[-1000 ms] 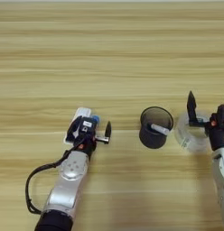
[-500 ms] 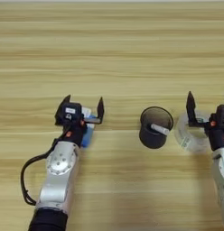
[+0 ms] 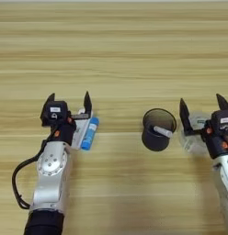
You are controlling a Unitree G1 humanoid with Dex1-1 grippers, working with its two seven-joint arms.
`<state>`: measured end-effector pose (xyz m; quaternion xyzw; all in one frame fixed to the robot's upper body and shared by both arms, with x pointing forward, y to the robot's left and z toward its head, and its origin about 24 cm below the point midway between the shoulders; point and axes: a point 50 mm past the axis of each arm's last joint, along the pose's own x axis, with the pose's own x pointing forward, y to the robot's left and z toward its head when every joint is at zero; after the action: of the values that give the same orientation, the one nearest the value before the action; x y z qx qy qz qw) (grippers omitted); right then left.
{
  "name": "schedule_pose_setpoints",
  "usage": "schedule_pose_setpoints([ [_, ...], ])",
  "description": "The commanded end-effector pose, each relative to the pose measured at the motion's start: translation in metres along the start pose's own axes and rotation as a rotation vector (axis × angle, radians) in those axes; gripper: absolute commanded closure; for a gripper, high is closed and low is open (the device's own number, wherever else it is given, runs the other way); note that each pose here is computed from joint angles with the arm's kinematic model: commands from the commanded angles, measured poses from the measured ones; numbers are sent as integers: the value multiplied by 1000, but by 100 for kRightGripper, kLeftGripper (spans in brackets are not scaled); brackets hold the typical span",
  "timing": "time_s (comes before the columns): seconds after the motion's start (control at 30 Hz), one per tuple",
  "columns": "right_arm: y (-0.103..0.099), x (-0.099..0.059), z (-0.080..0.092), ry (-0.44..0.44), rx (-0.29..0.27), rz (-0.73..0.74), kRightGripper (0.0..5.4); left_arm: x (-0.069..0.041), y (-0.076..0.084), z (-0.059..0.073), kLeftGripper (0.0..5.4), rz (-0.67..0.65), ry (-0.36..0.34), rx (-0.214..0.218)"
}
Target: Move the objects on the table
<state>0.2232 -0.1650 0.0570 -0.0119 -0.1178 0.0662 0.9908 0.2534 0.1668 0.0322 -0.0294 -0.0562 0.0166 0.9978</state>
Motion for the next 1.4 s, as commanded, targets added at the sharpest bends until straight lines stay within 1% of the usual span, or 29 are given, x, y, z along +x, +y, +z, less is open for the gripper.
schedule_pose_setpoints([
  [0.03,7,-4,5,-30,36,58,0,2,-3,3,2,2,-20,5],
  [0.27,20,-7,11,-62,75,176,0,2,-4,1,2,5,-14,12],
  [0.47,27,-10,8,-43,66,240,0,4,6,0,2,42,-15,39],
  [0.53,28,-11,6,-29,57,255,0,5,12,-1,2,70,-8,49],
  [0.63,32,-13,3,-15,22,293,0,5,16,-2,2,90,-2,51],
  [1.0,42,-18,-7,50,-5,375,0,5,14,-3,2,90,4,52],
  [1.2,43,-19,-10,73,-16,389,0,5,14,-3,2,90,6,52],
  [1.3,42,-20,-15,102,-36,389,0,5,13,-3,2,89,7,52],
  [1.4,42,-20,-17,112,-44,389,0,5,13,-4,2,88,8,53],
])
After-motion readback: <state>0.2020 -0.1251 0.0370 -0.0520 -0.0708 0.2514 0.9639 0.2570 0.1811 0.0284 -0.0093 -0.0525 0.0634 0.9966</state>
